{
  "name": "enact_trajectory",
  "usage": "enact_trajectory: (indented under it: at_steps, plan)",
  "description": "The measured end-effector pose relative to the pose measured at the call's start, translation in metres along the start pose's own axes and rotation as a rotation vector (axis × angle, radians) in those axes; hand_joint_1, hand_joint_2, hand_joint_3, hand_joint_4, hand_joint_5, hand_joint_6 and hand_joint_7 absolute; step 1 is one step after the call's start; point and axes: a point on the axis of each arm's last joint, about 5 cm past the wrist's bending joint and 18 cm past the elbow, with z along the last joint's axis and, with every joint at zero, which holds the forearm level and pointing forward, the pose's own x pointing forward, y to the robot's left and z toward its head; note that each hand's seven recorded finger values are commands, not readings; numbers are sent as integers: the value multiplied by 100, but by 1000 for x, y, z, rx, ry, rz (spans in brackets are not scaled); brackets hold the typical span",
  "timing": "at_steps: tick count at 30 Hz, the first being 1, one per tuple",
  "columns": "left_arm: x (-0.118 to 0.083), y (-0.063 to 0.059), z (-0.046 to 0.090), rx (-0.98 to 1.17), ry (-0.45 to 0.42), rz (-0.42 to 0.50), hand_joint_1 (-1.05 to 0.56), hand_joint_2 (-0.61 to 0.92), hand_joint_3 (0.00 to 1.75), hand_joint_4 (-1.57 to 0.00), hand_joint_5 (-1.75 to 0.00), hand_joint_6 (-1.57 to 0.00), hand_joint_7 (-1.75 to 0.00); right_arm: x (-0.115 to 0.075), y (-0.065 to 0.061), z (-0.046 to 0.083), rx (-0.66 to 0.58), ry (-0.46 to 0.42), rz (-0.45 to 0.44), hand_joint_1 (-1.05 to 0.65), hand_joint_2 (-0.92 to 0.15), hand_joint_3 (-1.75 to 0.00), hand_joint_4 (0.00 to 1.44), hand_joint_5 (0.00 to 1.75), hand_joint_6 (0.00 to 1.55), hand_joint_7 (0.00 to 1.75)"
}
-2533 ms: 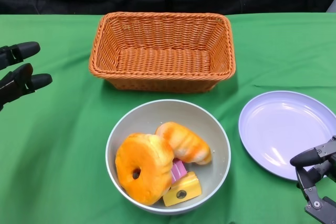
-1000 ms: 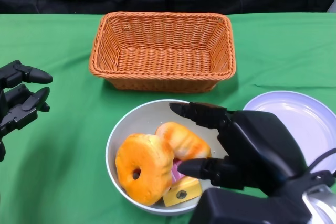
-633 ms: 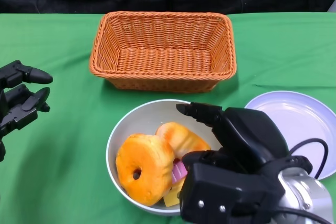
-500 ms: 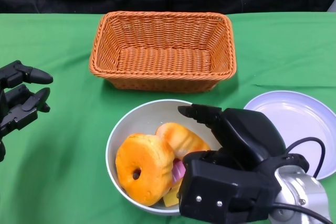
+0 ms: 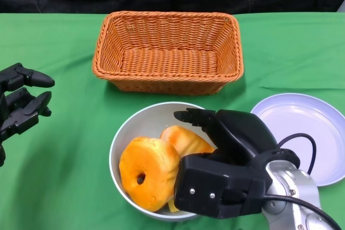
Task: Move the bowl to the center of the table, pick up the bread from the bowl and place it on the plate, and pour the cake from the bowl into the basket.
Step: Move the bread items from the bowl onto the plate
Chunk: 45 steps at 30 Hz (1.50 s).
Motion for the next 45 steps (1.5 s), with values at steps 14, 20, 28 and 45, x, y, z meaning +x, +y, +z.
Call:
enact_trajectory:
  at_steps: [14, 20, 28, 45]
  plan:
    - [0, 0, 0, 10, 5, 1, -2, 92, 39, -66, -163, -65, -126, 10, 13, 2, -94, 32, 74, -75, -92, -13, 67, 5, 49, 0]
    - [-1, 1, -1, 11, 11, 4, 0, 92, 40, -65, -162, -64, -125, 15, 19, 5, -157, 22, 72, -74, -92, -13, 74, 8, 47, 0]
    - [-1, 1, -2, 11, 17, 4, -2, 92, 39, -67, -162, -65, -126, 22, 27, 5, -189, 15, 53, -70, -92, -14, 80, 12, 46, 0]
    - [-1, 4, -1, 17, 17, 6, 0, 92, 39, -66, -161, -65, -125, 26, 44, -4, -134, -36, -25, -19, -92, 0, 60, 152, 80, 8]
